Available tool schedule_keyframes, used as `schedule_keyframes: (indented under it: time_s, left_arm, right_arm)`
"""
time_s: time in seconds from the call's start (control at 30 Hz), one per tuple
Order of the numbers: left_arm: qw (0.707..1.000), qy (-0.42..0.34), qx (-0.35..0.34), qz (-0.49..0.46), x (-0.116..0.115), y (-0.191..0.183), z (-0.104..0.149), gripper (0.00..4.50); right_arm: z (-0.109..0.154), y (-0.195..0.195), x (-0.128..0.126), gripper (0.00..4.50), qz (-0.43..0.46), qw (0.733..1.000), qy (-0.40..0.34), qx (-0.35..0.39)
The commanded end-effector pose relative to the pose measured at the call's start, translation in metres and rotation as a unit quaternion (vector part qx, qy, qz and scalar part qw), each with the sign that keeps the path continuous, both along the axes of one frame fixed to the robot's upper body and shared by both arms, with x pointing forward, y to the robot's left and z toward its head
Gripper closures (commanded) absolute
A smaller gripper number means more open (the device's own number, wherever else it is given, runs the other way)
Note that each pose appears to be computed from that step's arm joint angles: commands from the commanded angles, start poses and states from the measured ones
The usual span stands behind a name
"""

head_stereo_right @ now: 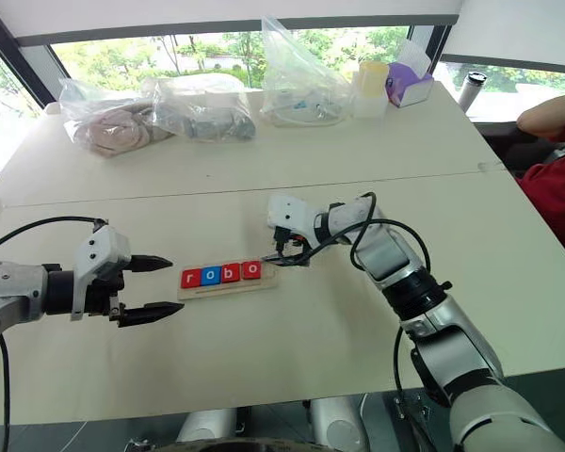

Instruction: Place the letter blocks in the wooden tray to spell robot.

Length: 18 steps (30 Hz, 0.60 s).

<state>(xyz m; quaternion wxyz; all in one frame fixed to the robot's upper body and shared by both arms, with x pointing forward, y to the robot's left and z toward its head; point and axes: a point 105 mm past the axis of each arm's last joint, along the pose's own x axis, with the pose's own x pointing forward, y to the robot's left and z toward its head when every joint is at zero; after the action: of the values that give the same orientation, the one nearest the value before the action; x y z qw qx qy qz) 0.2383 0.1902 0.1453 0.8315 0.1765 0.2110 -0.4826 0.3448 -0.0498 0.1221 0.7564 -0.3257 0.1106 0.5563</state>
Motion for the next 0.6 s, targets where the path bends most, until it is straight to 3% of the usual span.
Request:
schedule_keyframes:
  time_s: [0.03,0.6]
  left_arm:
    - [1.0,-0.014,0.003,-0.007,0.002,-0.002,0.004,0.0]
    - [1.0,-0.021,0.002,-0.005,0.005,-0.004,0.005,0.0]
  right_arm:
    - [0.012,0.005,-0.001,0.03,0.011,0.999,-0.034,0.01]
    - [-0.006,0.019,-0.004,0.03,0.037,0.999,-0.037,-0.016]
